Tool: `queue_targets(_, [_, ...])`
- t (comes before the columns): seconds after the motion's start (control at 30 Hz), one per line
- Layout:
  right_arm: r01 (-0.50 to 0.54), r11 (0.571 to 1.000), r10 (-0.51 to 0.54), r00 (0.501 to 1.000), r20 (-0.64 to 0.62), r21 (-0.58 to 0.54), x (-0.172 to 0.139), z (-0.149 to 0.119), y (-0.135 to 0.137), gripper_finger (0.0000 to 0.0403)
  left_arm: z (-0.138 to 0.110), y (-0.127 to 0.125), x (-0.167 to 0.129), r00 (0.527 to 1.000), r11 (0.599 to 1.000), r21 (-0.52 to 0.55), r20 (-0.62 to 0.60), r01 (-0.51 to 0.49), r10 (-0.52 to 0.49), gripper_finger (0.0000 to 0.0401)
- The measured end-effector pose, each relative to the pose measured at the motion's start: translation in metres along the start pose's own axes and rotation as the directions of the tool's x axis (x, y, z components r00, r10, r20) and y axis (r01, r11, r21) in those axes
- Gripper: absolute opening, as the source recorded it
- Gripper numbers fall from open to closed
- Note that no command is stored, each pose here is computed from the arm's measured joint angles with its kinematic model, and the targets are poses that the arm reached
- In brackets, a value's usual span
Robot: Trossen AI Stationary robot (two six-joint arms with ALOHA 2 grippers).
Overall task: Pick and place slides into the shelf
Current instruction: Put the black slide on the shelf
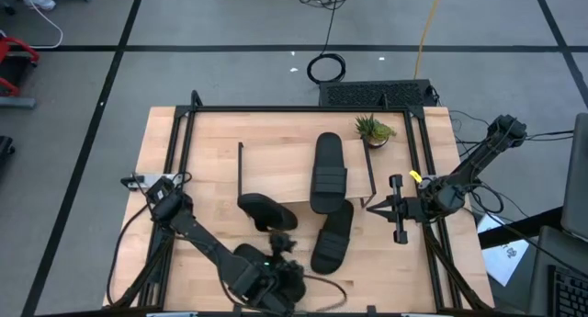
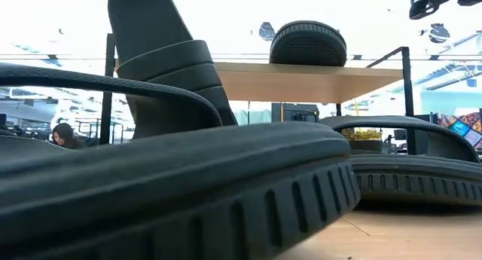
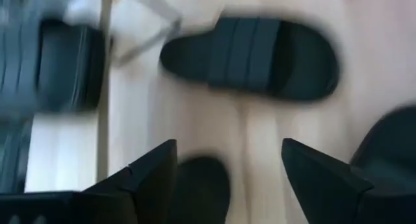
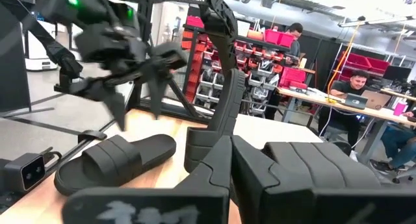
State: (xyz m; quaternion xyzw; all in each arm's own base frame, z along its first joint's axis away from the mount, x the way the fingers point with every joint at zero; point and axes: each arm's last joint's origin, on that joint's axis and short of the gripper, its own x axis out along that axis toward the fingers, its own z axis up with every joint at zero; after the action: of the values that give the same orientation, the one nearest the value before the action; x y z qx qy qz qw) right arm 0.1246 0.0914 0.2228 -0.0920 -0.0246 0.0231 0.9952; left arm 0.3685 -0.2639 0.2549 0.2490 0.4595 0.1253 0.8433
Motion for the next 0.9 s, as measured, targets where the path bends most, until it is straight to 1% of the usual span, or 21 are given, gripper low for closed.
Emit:
queue_targets(0.1, [0.000,1.000,0.000,1.000,0.001,0.003,0.000,0.000,0.000,0.0000,-0.014,0.003,-0.005,0.994,0.998,-0.038,-0.099,-0.050,0.046,0.0298])
queue_targets(0.2, [0.000,1.000,0.000,1.000,0.001,0.003,0.000,0.000,0.000,0.0000,-0.022,0.004,-0.008,0.985,0.994,-0.070,-0.157,-0.079,0.067,0.0317])
queue_targets(0.3, [0.000,1.000,0.000,1.000,0.001,0.004,0.000,0.000,0.000,0.0000,-0.025,0.004,-0.009,0.981,0.993,-0.091,-0.189,-0.069,0.051,0.0338])
queue_targets(0.47, [0.000,1.000,0.000,1.000,0.001,0.012,0.000,0.000,0.000,0.0000,-0.027,0.004,-0.008,0.976,0.995,-0.086,-0.215,-0.054,0.035,0.0362])
queue_targets(0.53, [0.000,1.000,0.000,1.000,0.001,0.012,0.000,0.000,0.000,0.0000,-0.029,0.004,-0.006,0.973,0.993,-0.092,-0.225,-0.080,0.057,0.0366])
queue_targets(0.7, [0.000,1.000,0.000,1.000,0.001,0.014,0.000,0.000,0.000,0.0000,-0.035,0.003,0.001,0.965,0.978,-0.158,-0.242,-0.140,0.099,0.0367])
queue_targets(0.8, [0.000,1.000,0.000,1.000,0.001,0.013,0.000,0.000,0.000,0.0000,-0.038,0.003,0.005,0.961,0.968,-0.195,-0.256,-0.161,0.108,0.0367])
queue_targets(0.9, [0.000,1.000,0.000,1.000,0.001,0.013,0.000,0.000,0.000,0.0000,-0.041,0.002,0.010,0.955,0.963,-0.202,-0.270,-0.179,0.121,0.0367])
